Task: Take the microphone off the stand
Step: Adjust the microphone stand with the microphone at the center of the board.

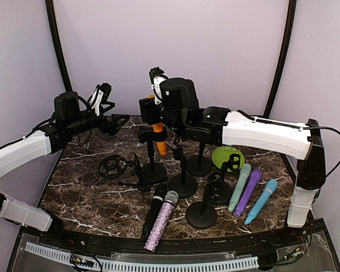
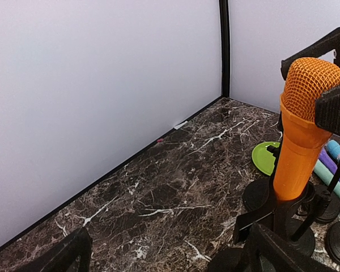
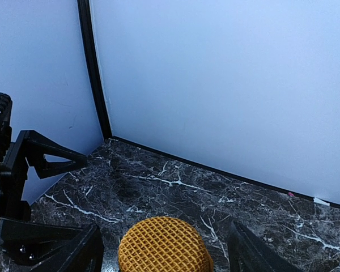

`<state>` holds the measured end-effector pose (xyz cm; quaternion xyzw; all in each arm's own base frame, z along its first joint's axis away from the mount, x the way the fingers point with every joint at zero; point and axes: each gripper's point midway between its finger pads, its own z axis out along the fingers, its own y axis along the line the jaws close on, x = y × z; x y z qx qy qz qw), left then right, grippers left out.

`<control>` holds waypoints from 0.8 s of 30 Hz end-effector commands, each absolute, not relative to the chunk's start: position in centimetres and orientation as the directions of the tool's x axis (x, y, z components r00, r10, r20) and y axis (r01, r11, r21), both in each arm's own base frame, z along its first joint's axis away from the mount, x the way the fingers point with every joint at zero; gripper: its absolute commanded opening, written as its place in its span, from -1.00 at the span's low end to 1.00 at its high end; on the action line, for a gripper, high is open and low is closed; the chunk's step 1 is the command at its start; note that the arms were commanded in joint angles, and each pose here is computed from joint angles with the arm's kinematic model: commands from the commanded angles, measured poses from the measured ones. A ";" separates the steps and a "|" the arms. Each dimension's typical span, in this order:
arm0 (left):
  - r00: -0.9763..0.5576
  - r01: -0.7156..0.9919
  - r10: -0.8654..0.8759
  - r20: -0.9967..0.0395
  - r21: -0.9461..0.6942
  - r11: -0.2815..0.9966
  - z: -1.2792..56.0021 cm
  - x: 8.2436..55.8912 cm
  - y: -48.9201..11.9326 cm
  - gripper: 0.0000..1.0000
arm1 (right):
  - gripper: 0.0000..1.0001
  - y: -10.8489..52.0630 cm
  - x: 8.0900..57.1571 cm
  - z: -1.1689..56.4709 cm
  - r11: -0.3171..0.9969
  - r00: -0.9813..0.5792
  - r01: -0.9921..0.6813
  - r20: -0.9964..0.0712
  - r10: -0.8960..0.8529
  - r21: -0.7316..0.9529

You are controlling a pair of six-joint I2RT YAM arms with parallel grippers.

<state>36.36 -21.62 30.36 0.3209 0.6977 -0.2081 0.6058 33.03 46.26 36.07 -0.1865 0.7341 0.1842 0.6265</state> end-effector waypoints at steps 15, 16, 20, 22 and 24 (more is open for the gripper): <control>-0.007 0.909 0.217 -0.976 0.083 0.408 28.7 32.1 -25.9 0.97 | -0.36 47.2 33.4 37.2 0.659 -0.025 -0.752 -0.996 -0.080 -0.034; -0.013 0.918 0.216 -0.976 0.074 0.391 28.6 31.9 -26.1 0.97 | -0.36 47.2 33.4 37.2 0.637 -0.024 -0.770 -0.997 -0.074 -0.029; -0.057 0.937 0.226 -0.972 0.026 0.347 27.5 31.8 -27.1 0.97 | -0.37 47.2 33.5 37.2 0.571 -0.018 -0.821 -0.998 -0.063 -0.021; -0.066 0.941 0.241 -0.968 0.020 0.337 26.9 31.9 -27.8 0.97 | -0.37 47.7 33.0 37.0 0.522 -0.017 -0.853 -0.998 -0.063 -0.018; -0.069 0.939 0.263 -0.962 0.026 0.342 26.3 32.2 -28.3 0.98 | -0.37 47.8 32.8 36.9 0.501 -0.017 -0.865 -0.998 -0.063 -0.016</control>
